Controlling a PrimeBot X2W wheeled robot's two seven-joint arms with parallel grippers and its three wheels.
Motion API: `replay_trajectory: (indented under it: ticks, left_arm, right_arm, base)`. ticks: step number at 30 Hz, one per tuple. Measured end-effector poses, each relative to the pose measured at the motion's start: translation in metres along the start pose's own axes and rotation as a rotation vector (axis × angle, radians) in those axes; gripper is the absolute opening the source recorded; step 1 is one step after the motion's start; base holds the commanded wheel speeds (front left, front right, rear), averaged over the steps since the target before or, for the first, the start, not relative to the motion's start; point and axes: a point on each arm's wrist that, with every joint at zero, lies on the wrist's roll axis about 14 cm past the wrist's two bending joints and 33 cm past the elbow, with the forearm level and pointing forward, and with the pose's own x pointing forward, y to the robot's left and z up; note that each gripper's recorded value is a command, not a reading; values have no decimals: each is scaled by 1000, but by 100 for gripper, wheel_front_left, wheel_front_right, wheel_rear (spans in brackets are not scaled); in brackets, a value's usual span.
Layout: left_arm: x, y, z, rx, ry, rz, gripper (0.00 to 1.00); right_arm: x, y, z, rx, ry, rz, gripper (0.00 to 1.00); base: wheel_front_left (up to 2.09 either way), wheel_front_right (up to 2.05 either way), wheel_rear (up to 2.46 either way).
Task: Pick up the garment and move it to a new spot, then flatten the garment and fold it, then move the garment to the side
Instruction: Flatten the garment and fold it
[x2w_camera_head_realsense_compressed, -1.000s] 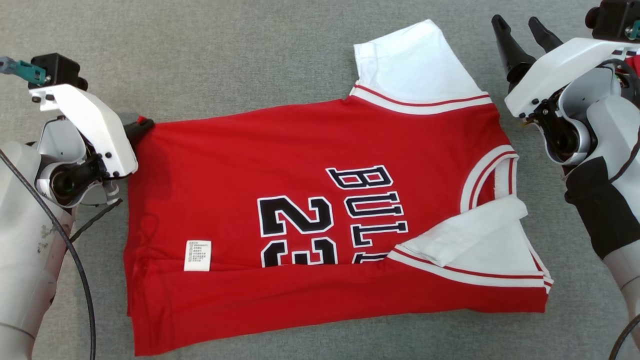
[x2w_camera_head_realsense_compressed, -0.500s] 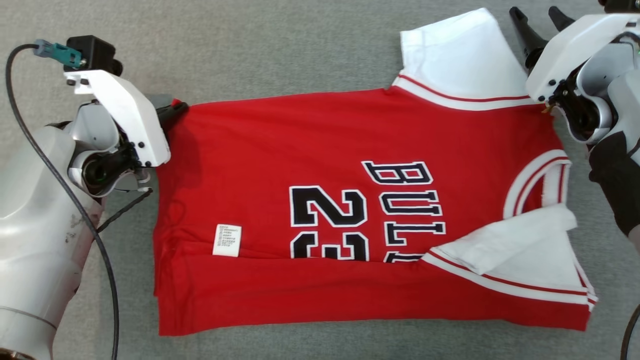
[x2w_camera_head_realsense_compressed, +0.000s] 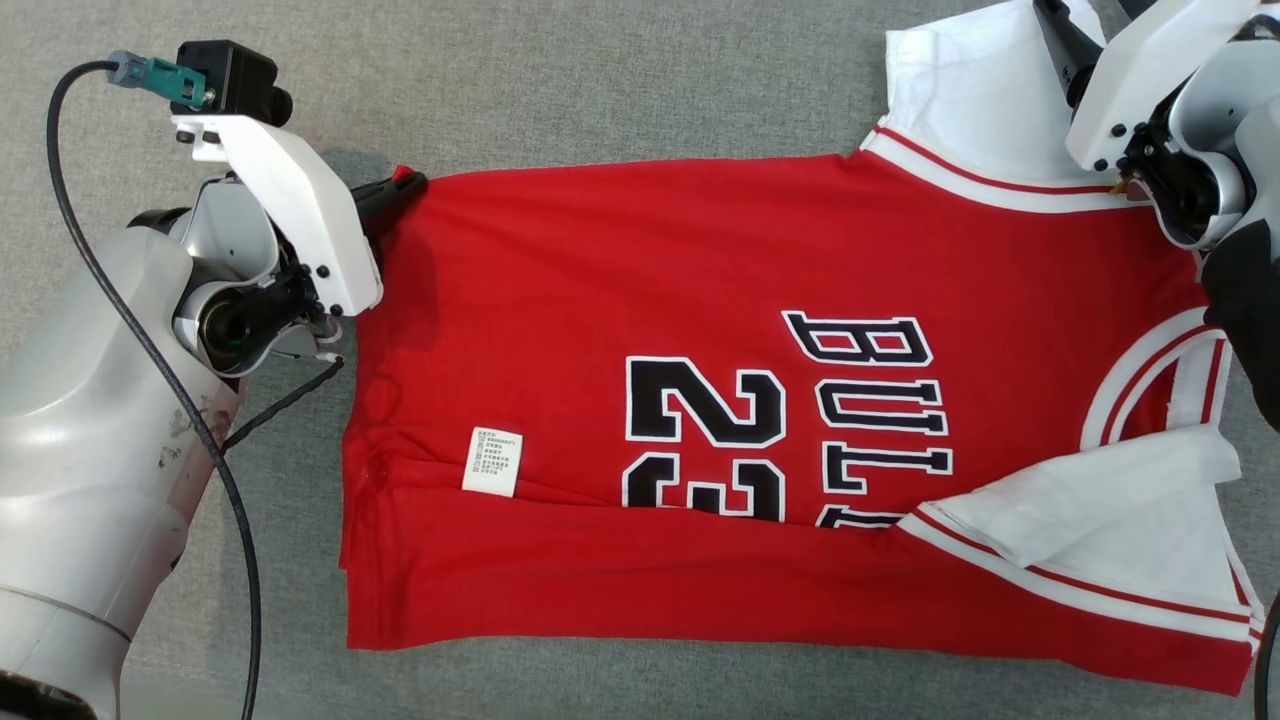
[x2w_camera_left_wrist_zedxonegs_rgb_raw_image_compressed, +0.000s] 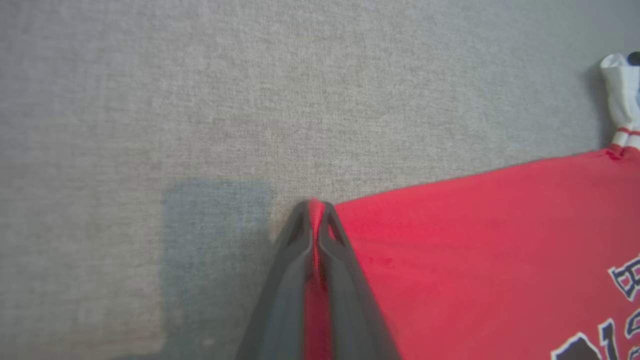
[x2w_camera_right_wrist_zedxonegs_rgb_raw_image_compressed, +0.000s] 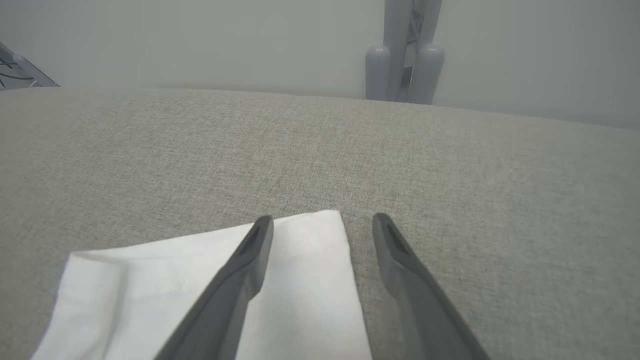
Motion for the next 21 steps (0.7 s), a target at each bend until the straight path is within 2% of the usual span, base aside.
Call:
replay_trajectory:
  ticks: [13, 14, 17, 21]
  left_arm:
    - [5, 0, 0, 11, 3, -8, 0]
    - [5, 1, 0, 11, 3, -9, 0]
    - [7, 1, 2, 13, 1, -10, 0]
    - [8, 0, 2, 11, -1, -11, 0]
  right_arm:
    - [8, -8, -7, 22, 44, -22, 98]
    - [9, -8, -7, 24, 49, -20, 78]
    - [11, -5, -9, 29, 61, -12, 0]
    - [12, -2, -10, 36, 67, 0, 0]
  base:
    - [0, 0, 0]
    - [0, 0, 0]
    - [0, 0, 0]
    - [0, 0, 0]
